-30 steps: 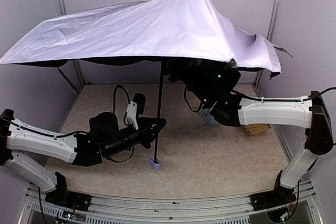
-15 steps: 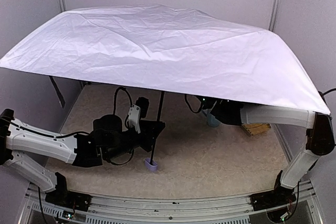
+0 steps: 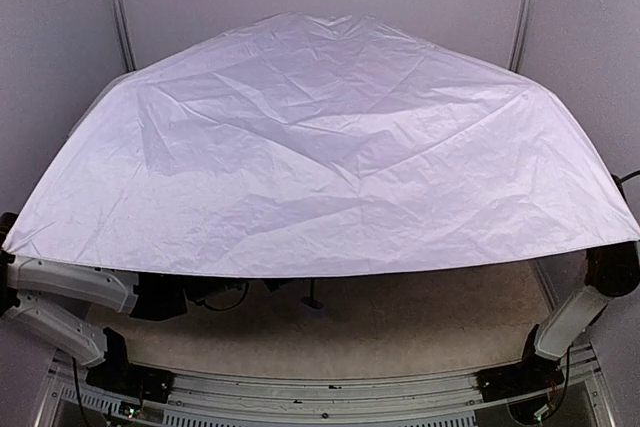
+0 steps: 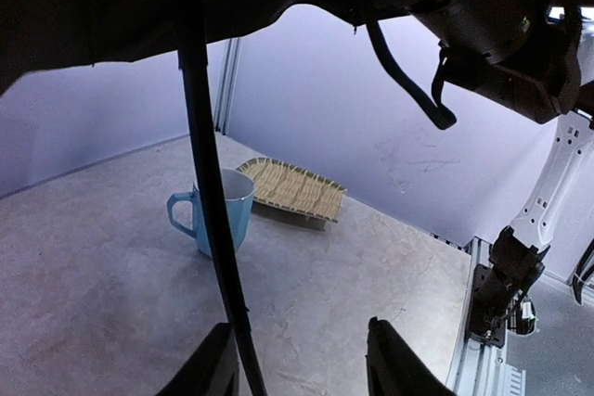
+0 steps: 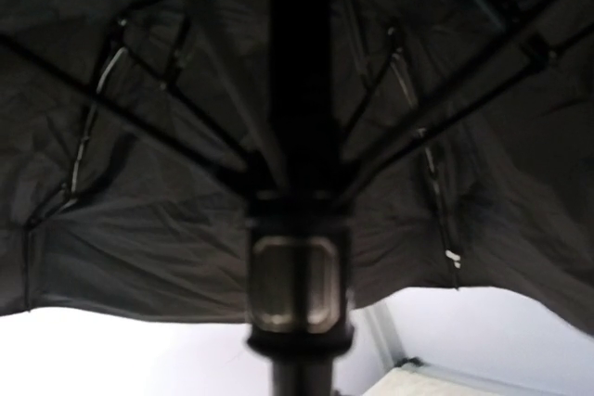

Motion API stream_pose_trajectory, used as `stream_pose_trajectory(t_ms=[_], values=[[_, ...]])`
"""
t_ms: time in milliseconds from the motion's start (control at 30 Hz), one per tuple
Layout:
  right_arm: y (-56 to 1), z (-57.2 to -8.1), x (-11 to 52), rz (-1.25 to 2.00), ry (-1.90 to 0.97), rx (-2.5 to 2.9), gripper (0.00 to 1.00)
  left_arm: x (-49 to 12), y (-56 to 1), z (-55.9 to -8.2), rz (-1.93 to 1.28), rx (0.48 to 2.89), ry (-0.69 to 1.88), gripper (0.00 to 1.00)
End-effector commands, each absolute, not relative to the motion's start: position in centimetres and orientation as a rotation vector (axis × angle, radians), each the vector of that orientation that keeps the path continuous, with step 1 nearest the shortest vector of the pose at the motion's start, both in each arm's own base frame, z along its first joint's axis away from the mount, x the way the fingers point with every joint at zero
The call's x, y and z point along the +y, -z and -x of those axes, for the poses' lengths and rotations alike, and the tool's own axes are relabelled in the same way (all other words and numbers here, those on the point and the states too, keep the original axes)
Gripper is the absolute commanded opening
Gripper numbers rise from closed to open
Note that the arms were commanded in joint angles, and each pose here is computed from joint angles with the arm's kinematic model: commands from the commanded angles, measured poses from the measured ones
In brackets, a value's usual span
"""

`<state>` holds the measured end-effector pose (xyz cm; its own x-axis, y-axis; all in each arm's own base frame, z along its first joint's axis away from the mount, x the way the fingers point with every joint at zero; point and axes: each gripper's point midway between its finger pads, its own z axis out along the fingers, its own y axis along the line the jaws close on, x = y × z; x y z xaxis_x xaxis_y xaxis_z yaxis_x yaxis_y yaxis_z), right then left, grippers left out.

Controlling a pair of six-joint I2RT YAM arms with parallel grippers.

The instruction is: Put away the umbrella

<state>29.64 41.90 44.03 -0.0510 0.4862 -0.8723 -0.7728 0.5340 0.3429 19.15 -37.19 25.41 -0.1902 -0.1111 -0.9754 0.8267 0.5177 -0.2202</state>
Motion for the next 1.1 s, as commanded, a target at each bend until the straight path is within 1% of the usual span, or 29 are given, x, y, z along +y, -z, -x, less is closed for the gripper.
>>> stream_pose_trajectory(t_ms=[0,133,267,367,400,500,533,633,667,733,800,933,1000,1067], values=[[-48.4,-26.4,41.3,0.363,-1.202,1.091,0.00,-37.5,-27.6,-18.8,-0.676,1.449,1.046,0.50],[-48.7,-25.9,41.6,0.370,-1.255,1.073,0.00,-37.3,-27.2,-19.3,-0.664,1.455,1.052,0.52],[-49.1,-25.2,41.9,0.384,-1.323,1.054,0.00,-37.2,-25.7,-20.5,-0.636,1.506,1.024,0.54],[-49.2,-25.1,42.1,0.387,-1.342,1.051,0.00,-37.6,-24.8,-20.8,-0.638,1.529,1.027,0.53],[-49.2,-25.1,42.1,0.387,-1.345,1.052,0.00,-37.7,-24.6,-20.7,-0.638,1.532,1.035,0.50],[-49.3,-25.0,42.1,0.387,-1.352,1.051,0.00,-38.0,-24.4,-20.7,-0.636,1.533,1.057,0.38],[-49.4,-24.9,42.1,0.389,-1.354,1.049,0.00,-38.0,-24.4,-20.6,-0.636,1.533,1.063,0.31],[-49.4,-25.0,42.0,0.389,-1.343,1.053,0.00,-38.1,-25.0,-20.4,-0.626,1.517,1.091,0.04],[-49.4,-25.2,41.9,0.382,-1.329,1.056,0.00,-38.0,-25.2,-20.3,-0.623,1.511,1.098,0.00],[-49.2,-25.8,41.6,0.357,-1.293,1.070,0.00,-38.1,-25.6,-20.2,-0.620,1.502,1.111,0.00],[-49.0,-26.8,41.0,0.303,-1.246,1.086,0.13,-38.0,-25.9,-20.2,-0.606,1.498,1.113,0.00],[-49.5,-27.8,40.1,0.243,-1.158,1.059,0.34,-38.1,-26.3,-20.1,-0.595,1.487,1.113,0.00],[-49.8,-28.0,40.2,0.245,-1.140,1.046,0.41,-38.2,-26.5,-20.0,-0.599,1.482,1.110,0.00],[-49.9,-28.2,40.5,0.250,-1.126,1.047,0.44,-38.4,-26.6,-19.9,-0.604,1.478,1.107,0.00]])
